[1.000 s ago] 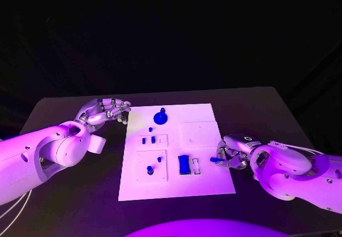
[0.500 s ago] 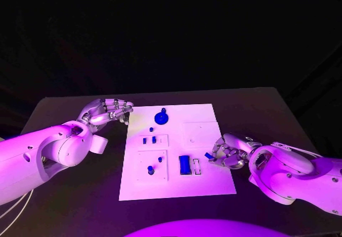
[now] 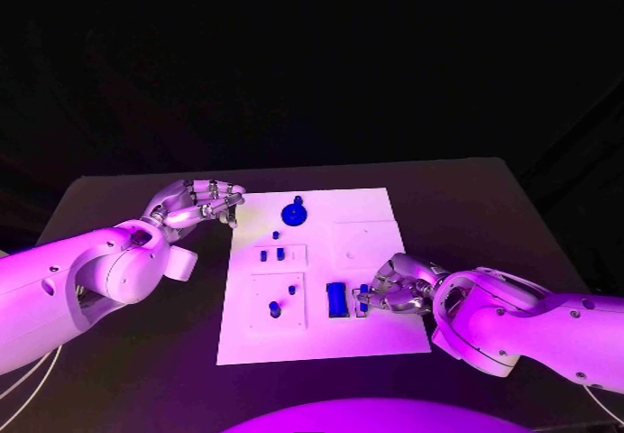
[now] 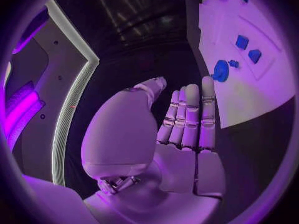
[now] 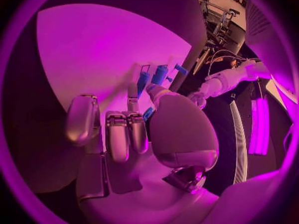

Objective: Assemble the parts on the task board

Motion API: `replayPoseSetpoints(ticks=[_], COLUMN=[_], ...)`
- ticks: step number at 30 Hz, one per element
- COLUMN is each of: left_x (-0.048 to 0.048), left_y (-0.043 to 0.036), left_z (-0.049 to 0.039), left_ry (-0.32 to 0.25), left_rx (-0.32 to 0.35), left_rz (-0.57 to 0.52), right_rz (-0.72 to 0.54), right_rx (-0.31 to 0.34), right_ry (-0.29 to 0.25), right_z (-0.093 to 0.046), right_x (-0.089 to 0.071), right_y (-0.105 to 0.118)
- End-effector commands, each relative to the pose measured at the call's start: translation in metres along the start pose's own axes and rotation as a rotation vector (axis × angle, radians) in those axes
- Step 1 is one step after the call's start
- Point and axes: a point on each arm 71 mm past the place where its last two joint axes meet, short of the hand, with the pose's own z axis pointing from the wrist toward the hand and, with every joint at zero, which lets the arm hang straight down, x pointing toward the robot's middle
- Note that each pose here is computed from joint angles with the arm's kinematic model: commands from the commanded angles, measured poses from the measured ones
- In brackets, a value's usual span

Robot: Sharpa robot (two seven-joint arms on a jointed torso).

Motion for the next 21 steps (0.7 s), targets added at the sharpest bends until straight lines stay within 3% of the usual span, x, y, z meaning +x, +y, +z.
replayPoseSetpoints(ticks=[1,21], left_x=[0.0024,0.0023], left_y=[-0.0006,-0.0005], left_z=[-0.0001,-0.0001], left_ry=[0.024,0.037], left_rx=[0.006,0.007], left_rz=[-0.027,-0.035], right_rz=[0.019,0.000], right_rx=[0.042,0.024], right_ry=[0.068,0.051], right_z=[0.0012,0.0049], right_x=[0.0086,0.0115], right_y=[-0.0017,0.0019])
